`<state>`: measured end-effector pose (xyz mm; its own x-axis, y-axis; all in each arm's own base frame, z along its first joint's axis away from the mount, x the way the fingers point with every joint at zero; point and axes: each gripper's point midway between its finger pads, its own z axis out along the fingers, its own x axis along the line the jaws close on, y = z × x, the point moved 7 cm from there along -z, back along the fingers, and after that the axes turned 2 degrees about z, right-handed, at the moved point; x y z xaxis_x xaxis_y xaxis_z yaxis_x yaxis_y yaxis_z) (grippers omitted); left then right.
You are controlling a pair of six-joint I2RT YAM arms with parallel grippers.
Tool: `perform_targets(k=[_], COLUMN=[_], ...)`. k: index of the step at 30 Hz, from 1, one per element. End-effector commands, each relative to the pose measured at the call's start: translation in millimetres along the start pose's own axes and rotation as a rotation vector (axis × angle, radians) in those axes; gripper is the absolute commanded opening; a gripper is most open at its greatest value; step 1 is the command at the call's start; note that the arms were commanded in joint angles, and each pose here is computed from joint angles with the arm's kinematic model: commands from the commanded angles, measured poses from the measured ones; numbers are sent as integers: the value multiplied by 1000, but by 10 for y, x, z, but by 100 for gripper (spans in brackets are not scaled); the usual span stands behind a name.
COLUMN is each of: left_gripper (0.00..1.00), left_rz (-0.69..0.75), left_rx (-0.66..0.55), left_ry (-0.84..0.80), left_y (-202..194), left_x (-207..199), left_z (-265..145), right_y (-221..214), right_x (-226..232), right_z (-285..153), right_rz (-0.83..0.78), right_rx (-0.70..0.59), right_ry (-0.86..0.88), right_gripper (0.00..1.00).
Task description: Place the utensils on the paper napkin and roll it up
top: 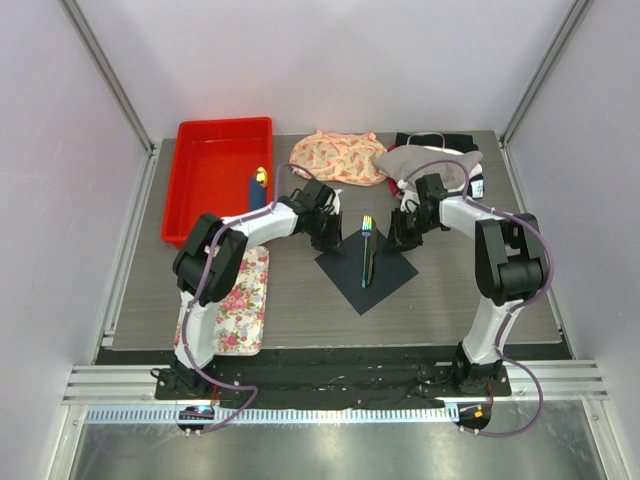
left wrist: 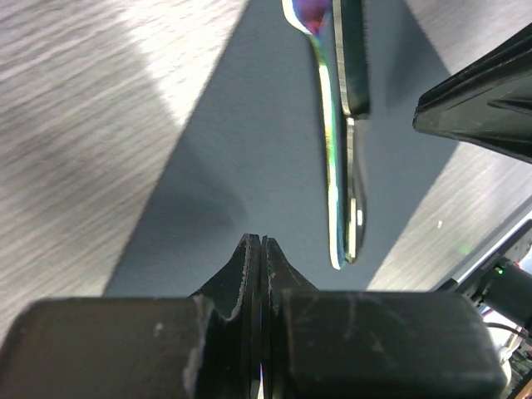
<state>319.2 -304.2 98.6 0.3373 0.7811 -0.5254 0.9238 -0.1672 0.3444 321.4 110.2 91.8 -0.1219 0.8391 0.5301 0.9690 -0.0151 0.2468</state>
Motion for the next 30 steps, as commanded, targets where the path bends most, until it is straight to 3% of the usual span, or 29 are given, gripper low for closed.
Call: perform_targets(k=[1, 17, 25, 27, 30], left_gripper=[0, 0, 0, 4, 18], left_rz=[-3, -42, -17, 5, 57], left_rx=[-16, 13, -29, -62, -140], left_ry=[5, 99, 37, -11, -63], left_y=[56, -68, 41, 122, 233], left_x=[140, 483, 351, 225, 27], left_z=[24, -109, -240, -345, -574], right_y=[187, 164, 195, 257, 362], right_x=[61, 192, 304, 379, 525], right_z=[94, 311, 214, 123, -62], right_rz=[-52, -85, -85, -103, -146], right_rx=[-41, -2, -16, -41, -85], right_ry=[1, 6, 51, 63, 91], right_gripper=[18, 17, 21, 23, 29])
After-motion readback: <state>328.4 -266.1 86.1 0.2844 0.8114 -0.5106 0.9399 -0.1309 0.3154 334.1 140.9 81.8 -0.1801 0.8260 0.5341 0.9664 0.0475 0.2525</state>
